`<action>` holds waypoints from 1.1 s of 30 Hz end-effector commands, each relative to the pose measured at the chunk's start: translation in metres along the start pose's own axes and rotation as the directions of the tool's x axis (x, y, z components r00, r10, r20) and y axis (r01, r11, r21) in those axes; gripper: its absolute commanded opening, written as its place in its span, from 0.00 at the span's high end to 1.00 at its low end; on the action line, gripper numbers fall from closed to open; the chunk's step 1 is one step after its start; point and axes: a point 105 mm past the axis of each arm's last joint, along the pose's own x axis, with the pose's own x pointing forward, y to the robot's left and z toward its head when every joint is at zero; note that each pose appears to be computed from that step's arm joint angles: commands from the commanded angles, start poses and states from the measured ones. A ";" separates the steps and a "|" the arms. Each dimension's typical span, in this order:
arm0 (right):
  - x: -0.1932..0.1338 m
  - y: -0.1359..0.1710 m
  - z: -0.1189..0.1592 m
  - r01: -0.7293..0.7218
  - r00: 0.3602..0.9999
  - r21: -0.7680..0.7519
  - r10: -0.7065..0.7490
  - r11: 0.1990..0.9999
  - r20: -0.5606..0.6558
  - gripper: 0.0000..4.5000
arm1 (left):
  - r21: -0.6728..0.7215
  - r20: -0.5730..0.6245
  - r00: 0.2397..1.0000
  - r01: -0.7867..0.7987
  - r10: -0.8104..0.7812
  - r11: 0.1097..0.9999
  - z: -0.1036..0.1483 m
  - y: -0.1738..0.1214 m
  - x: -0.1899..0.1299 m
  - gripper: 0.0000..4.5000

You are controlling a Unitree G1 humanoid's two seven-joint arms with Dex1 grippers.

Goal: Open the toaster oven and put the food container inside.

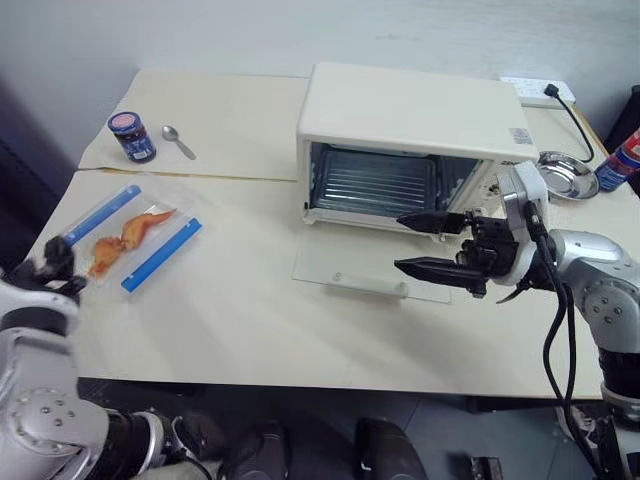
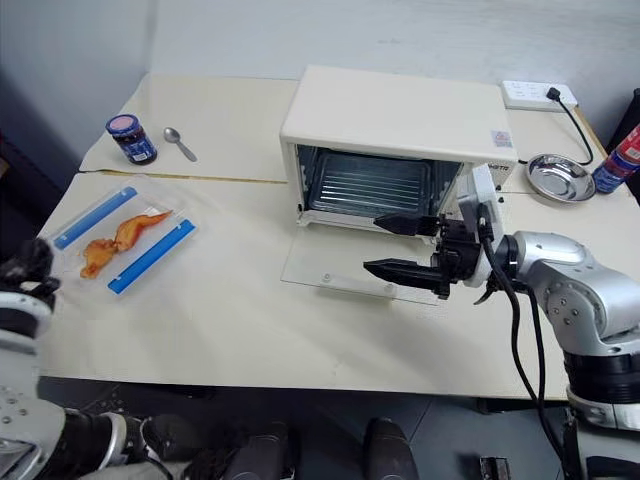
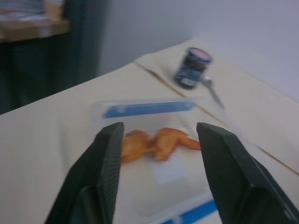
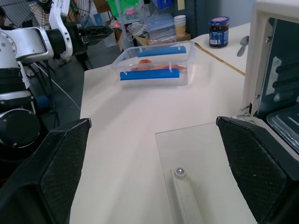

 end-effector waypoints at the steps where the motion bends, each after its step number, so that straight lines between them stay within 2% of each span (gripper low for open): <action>1: 0.001 0.002 0.007 -0.031 0.999 -0.034 0.032 0.999 0.023 0.00 | -0.015 -0.020 0.996 -0.083 0.083 0.996 0.003 0.016 -0.003 0.19; 2: 0.001 0.002 0.006 -0.032 0.999 -0.035 0.033 0.999 0.022 0.00 | -0.026 -0.037 0.994 -0.101 0.100 0.995 0.000 0.019 -0.001 0.13; 11: 0.002 0.011 0.001 -0.017 0.999 -0.014 0.018 1.000 0.042 0.00 | -0.029 -0.161 0.983 -0.097 0.091 0.995 -0.007 0.013 0.033 0.13; 21: -0.002 0.021 -0.001 0.054 0.996 -0.006 -0.054 0.999 0.066 0.00 | -0.001 -0.355 0.915 -0.203 0.189 0.979 -0.032 0.015 0.069 0.13; 25: -0.004 0.025 -0.002 0.083 0.994 -0.007 -0.082 0.997 0.071 0.00 | -0.005 -0.364 0.916 -0.185 0.170 0.983 -0.035 0.006 0.079 0.30; 26: -0.005 0.025 -0.002 0.091 0.993 -0.009 -0.090 0.996 0.071 0.00 | -0.009 -0.364 0.916 -0.183 0.167 0.983 -0.034 0.005 0.080 0.39; 27: -0.005 0.025 -0.001 0.097 0.993 -0.010 -0.096 0.995 0.070 0.00 | -0.009 -0.365 0.916 -0.182 0.167 0.983 -0.034 0.005 0.081 0.43; 33: -0.010 0.027 0.000 0.126 0.990 -0.018 -0.125 0.992 0.062 0.00 | 0.018 -0.372 0.911 -0.183 0.177 0.983 -0.034 0.010 0.085 0.83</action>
